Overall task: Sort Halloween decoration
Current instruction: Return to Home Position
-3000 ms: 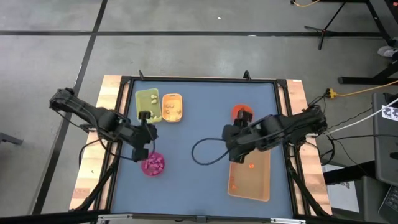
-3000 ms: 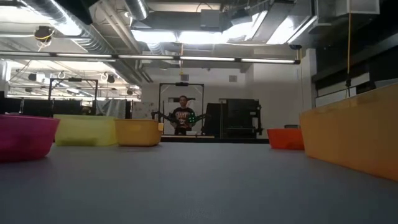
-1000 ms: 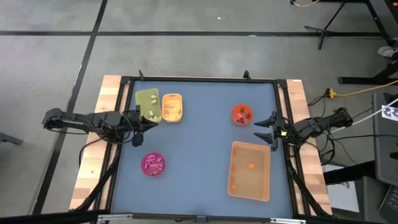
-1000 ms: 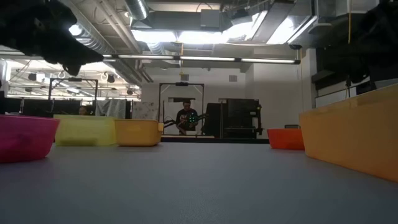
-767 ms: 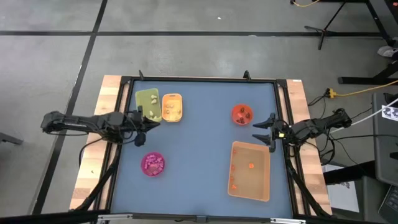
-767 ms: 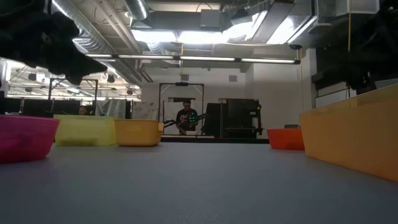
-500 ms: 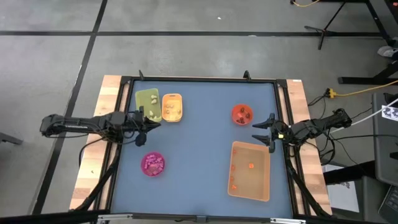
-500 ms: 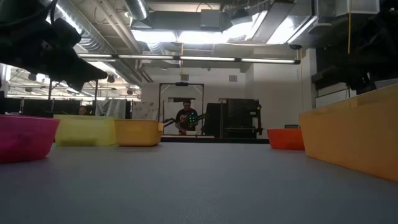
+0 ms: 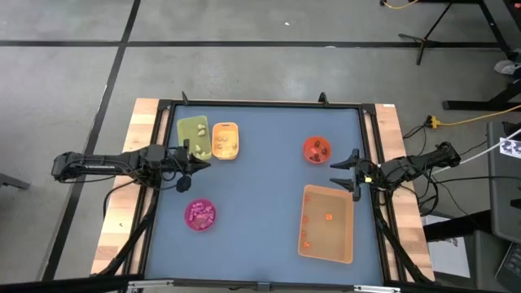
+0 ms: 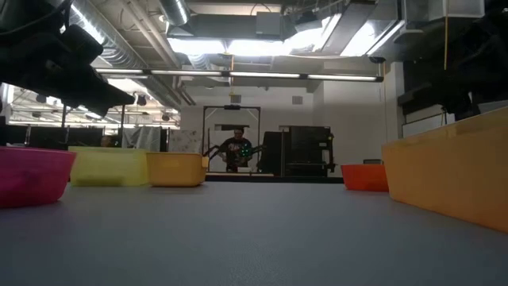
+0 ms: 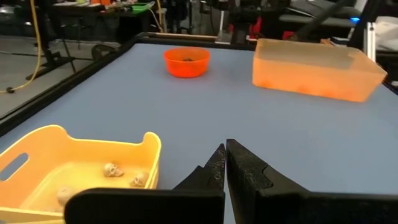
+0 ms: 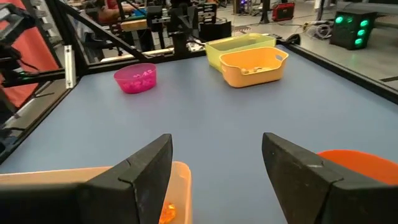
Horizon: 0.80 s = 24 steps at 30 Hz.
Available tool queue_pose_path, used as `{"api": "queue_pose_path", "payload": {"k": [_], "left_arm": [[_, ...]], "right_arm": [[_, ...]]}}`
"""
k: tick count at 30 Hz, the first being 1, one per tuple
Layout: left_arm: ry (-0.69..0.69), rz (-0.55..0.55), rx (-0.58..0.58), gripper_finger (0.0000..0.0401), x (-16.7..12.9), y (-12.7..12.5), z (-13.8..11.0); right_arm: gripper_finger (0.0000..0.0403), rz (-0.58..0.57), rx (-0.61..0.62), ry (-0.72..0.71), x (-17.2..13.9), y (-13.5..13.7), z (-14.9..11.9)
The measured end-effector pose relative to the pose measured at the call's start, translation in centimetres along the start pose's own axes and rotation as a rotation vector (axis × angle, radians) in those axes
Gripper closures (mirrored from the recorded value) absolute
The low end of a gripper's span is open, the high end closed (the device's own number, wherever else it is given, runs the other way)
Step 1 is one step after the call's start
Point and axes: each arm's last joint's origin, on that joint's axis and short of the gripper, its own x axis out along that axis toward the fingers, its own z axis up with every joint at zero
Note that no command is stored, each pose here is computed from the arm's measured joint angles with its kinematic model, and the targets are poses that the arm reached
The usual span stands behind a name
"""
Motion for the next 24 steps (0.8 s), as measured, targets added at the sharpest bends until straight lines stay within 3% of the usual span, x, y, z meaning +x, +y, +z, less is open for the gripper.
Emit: {"api": "queue_pose_path", "payload": {"k": [9,16,24], "left_arm": [[0.012,-0.011,0.028,0.0401,0.00,-0.03,-0.11],[0.057,0.016,0.030,0.0401,-0.01,0.07,-0.55],[0.070,0.101,0.022,0.0401,-0.04,0.33,-0.72]], "right_arm": [[0.0155,0.111,0.007,-0.020,0.00,0.38,0.32],[0.0155,0.130,-0.162,-0.229,0.63,0.73,0.39],[0.0155,0.118,-0.223,-0.243,0.67,0.73,0.35]]}}
